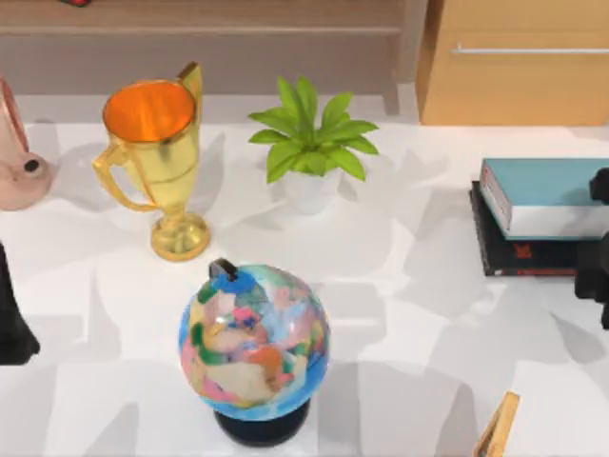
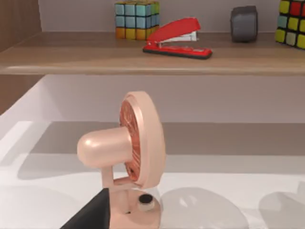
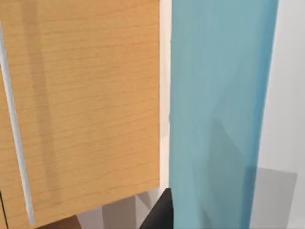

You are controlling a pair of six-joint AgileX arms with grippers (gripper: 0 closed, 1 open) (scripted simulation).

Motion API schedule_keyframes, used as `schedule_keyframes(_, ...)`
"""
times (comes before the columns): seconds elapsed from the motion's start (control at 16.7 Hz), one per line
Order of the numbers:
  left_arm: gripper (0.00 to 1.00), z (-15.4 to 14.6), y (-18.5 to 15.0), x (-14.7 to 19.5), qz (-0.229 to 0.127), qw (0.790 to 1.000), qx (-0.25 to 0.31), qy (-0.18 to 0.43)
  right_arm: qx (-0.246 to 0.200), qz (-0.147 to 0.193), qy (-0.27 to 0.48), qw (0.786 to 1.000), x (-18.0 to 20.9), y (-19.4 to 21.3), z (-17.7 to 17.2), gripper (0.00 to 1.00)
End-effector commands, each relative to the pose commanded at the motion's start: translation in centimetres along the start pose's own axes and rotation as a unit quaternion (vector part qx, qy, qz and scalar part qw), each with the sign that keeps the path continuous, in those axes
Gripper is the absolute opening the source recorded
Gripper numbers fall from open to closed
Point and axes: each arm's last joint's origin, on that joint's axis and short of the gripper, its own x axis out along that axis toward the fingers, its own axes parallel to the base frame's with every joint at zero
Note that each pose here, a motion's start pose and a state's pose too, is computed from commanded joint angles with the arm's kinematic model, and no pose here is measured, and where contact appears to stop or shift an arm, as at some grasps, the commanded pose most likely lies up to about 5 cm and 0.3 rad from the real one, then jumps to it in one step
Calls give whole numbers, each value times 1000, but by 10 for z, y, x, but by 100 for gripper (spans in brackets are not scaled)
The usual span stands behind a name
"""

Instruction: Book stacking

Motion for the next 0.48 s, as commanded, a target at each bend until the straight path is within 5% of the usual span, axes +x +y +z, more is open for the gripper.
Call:
schedule_keyframes(0.12,100,0,0,0,0,1000,0,0,0,0,0,1000,0,0,0,98)
schedule_keyframes(0.48,100,0,0,0,0,1000,0,0,0,0,0,1000,0,0,0,100)
